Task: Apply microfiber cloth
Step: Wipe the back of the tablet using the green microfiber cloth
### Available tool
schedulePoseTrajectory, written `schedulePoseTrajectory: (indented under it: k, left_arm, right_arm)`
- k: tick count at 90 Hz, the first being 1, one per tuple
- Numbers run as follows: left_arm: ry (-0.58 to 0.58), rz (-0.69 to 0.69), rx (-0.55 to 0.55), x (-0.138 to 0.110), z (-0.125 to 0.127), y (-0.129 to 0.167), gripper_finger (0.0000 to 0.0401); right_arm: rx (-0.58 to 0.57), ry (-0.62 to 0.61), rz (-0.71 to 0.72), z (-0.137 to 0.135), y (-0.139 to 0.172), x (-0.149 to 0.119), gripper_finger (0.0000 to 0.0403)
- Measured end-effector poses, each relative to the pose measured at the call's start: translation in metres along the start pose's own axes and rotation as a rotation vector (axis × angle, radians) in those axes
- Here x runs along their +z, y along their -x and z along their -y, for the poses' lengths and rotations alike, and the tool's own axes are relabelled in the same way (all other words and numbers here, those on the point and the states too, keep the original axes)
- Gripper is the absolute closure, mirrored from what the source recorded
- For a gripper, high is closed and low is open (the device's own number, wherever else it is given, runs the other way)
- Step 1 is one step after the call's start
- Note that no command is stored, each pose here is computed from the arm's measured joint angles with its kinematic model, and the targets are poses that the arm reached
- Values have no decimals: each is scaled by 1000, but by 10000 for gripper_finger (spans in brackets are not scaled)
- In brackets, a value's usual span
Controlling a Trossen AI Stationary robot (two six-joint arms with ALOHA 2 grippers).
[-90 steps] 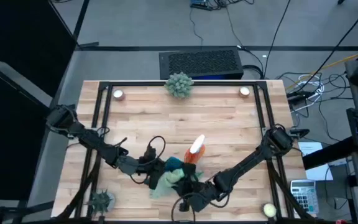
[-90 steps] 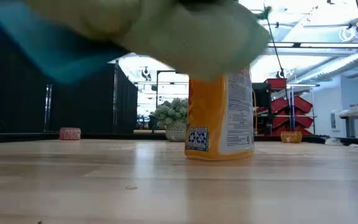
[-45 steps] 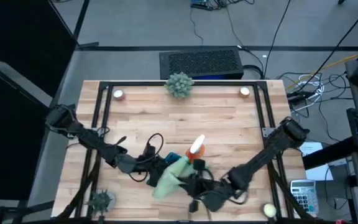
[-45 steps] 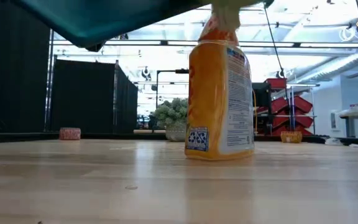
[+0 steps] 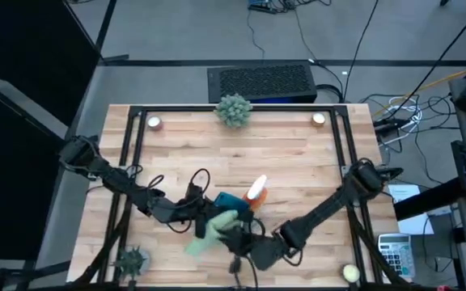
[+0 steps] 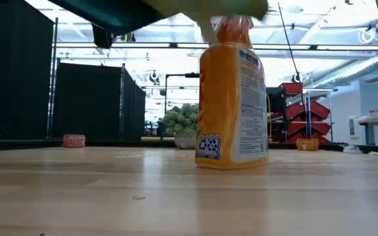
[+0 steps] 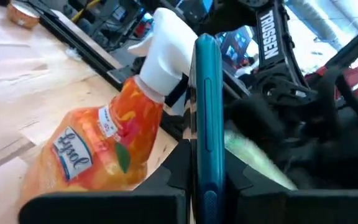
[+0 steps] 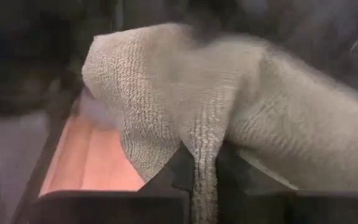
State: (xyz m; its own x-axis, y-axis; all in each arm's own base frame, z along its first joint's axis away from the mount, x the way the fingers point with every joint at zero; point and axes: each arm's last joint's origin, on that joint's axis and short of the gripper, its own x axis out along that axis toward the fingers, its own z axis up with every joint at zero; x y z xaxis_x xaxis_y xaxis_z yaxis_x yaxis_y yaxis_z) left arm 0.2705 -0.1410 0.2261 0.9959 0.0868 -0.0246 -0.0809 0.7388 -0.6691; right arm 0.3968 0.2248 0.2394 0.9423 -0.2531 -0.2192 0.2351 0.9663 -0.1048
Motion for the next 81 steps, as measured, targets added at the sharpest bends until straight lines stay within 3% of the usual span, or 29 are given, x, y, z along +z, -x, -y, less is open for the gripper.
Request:
schedulePoseTrajectory:
  k: [15, 31, 40, 50, 59, 73, 81]
  left_arm:
    - [-14, 20, 39, -1, -4, 0, 389]
    - [-23, 28, 54, 1, -6, -2, 389]
    - [-35, 31, 58, 2, -8, -3, 388]
    - [-26, 21, 46, 2, -8, -4, 388]
    - [0, 26, 21, 4, -4, -3, 388]
    - [21, 3, -10, 3, -1, -2, 389]
    - [23, 16, -4, 4, 0, -2, 389]
  right_arm:
    - [4, -81, -44, 16, -21, -7, 390]
    - [85, -99, -59, 2, -32, -30, 390]
    - [171, -102, -142, -7, -32, -47, 390]
    - [176, -56, -255, -11, -21, -56, 390]
    - [117, -17, -269, -10, -4, -47, 390]
    - [-47, -3, -70, 6, 9, 0, 390]
    - [-78, 7, -31, 13, 2, 7, 390]
